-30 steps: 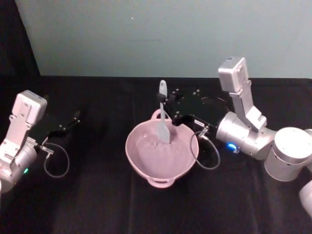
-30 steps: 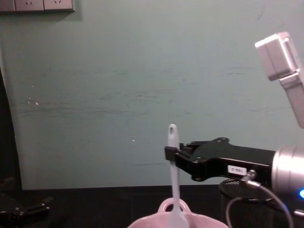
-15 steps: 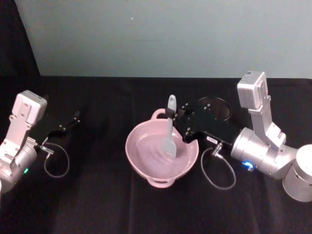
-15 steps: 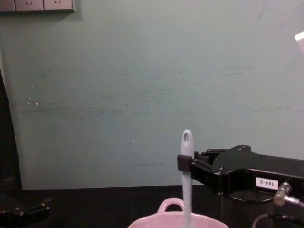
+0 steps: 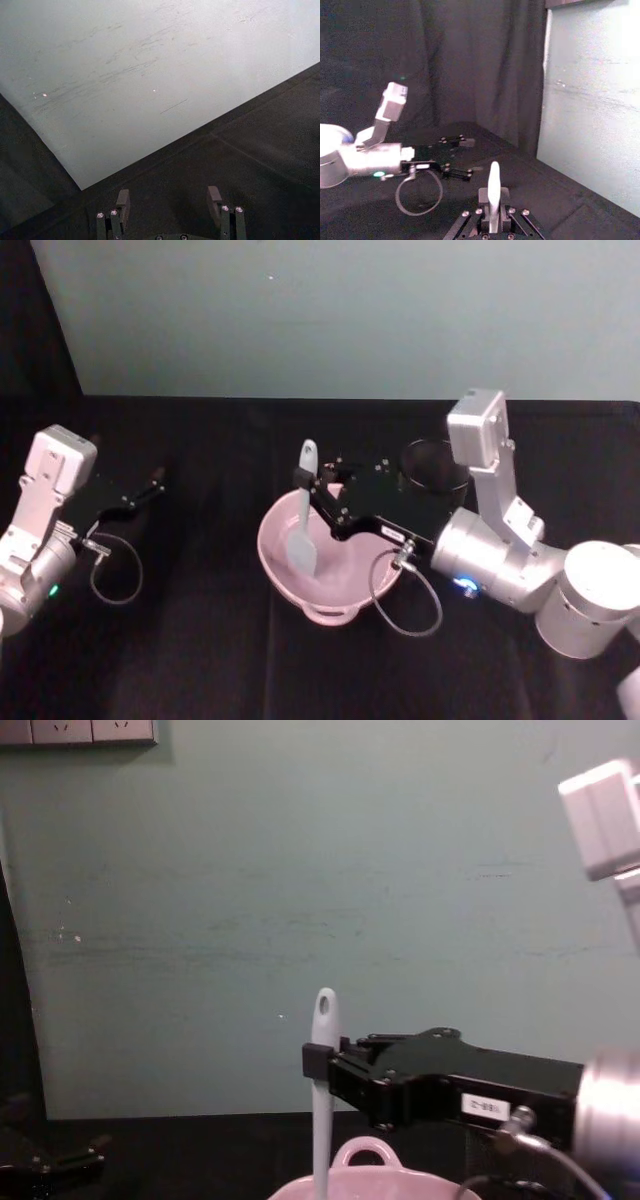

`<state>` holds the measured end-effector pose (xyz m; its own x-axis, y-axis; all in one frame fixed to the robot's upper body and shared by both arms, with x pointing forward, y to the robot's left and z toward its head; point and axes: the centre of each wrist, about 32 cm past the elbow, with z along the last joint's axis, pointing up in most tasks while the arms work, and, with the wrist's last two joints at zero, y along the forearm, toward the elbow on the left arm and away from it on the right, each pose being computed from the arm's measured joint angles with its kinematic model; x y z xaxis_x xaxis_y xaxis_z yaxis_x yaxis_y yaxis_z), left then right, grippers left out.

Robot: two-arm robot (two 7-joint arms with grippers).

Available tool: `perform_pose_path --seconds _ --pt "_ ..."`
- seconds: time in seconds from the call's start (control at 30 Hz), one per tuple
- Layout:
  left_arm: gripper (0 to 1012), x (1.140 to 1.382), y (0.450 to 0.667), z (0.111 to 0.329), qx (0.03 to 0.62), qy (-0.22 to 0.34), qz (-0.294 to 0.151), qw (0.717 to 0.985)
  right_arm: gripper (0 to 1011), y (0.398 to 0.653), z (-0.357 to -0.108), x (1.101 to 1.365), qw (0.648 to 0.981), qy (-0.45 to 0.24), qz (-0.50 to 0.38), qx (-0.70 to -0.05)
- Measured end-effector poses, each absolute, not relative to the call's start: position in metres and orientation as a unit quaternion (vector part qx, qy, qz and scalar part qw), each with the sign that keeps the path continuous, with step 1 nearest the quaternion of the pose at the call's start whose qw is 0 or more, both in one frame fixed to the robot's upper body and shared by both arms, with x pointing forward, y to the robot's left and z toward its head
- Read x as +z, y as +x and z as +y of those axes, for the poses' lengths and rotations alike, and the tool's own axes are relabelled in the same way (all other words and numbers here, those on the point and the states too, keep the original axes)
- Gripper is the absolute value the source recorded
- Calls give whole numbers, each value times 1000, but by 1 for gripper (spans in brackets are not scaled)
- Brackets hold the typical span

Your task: Use the one hand to pick up the spoon and stir the clear water in the bowl.

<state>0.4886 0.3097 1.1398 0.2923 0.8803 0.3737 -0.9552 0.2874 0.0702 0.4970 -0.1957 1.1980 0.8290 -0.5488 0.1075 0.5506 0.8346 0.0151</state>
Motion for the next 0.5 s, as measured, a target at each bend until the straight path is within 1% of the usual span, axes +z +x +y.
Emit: perform_pose_path --seconds 0.13,0.3,0.5 --pt "1011 1140 489 310 580 141 -132 791 125 510 -188 1196 950 -7 -51 -307" --pt "1011 1140 489 310 580 141 -132 791 125 523 -184 1194 942 -8 -58 -331" --pt "1011 1140 489 310 580 141 -132 791 125 533 -189 1195 934 -14 -67 -352"
